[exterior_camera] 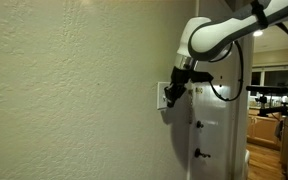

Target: Push the button of the switch down

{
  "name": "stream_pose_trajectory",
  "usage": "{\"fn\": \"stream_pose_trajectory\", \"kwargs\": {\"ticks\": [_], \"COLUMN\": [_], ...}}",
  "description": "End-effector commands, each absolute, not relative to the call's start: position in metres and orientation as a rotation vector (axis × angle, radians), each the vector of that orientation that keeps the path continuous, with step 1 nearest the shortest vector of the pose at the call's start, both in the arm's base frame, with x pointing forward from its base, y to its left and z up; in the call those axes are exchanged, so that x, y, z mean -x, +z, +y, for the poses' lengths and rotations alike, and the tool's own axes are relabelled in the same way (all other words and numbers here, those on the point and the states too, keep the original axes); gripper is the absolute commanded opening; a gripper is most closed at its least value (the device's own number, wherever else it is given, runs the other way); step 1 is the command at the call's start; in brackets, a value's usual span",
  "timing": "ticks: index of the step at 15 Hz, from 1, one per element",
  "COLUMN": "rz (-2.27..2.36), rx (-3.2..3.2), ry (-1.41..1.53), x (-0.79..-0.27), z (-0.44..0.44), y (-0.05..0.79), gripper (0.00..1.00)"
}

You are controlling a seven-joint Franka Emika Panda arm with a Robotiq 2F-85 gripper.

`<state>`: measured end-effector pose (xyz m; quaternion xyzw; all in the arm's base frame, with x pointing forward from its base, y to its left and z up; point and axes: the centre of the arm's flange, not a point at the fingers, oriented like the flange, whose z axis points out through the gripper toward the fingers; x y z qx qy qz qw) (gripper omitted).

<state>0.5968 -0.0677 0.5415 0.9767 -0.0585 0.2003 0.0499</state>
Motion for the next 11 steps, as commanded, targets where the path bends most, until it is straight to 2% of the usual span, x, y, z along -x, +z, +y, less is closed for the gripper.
{"fn": "stream_pose_trajectory", "kwargs": {"ticks": [1,9,10,11], "rz": [-0.047,0.215,0.163,0.180], "rx": [-3.038,-3.148,-3.139,-3.140], "ry": [0.507,0.039,0.087,0.058], "x": [-0.541,-0.476,-0.505,-0.500], "z": [-0.049,-0.007,-0.012,-0.009], "y": [0.537,0.491,0.492,0.489], "gripper": [0.44,0.96,0.77,0.84]}}
